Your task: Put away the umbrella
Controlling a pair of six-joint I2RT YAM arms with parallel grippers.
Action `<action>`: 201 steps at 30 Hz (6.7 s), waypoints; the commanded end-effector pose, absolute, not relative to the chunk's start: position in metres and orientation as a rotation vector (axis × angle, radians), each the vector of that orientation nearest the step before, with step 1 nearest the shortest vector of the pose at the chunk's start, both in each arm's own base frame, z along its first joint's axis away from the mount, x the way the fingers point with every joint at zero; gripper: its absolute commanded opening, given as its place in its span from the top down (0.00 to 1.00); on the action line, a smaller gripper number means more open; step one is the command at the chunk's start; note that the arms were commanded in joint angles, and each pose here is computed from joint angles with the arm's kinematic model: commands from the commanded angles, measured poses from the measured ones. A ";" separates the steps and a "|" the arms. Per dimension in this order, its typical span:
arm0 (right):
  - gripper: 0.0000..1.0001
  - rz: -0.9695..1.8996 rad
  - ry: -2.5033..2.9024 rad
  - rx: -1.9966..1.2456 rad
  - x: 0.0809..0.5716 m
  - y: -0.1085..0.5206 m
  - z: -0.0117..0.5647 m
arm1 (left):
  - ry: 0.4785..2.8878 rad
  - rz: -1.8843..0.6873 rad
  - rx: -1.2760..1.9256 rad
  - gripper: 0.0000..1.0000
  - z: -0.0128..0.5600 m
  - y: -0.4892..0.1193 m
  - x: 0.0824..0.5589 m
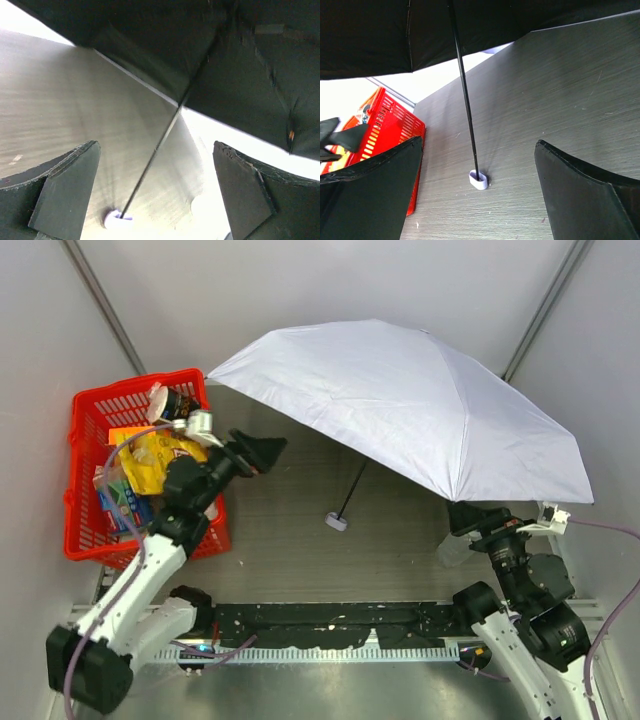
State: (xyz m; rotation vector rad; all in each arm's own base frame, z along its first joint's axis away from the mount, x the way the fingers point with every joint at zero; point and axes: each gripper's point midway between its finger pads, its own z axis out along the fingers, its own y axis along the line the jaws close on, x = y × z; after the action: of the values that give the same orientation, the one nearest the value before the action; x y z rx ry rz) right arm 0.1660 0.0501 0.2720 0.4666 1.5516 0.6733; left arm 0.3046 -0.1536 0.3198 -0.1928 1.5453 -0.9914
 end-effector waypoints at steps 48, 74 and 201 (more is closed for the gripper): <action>0.15 0.490 1.655 0.192 0.223 0.080 0.383 | 1.715 -0.492 0.258 1.00 0.411 -0.370 0.341; 0.93 0.927 1.538 0.376 0.356 0.183 0.439 | 1.721 -0.221 0.333 1.00 0.387 -0.400 0.286; 0.58 1.368 1.115 0.424 0.403 0.132 0.525 | 1.607 -1.978 0.375 1.00 0.411 -0.427 0.186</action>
State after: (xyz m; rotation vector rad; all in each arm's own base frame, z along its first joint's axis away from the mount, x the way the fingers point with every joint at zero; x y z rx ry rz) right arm 0.4112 0.1349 0.4824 0.5003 1.2309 1.3220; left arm 0.2010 -0.4301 0.3778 0.2456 1.7774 -1.9177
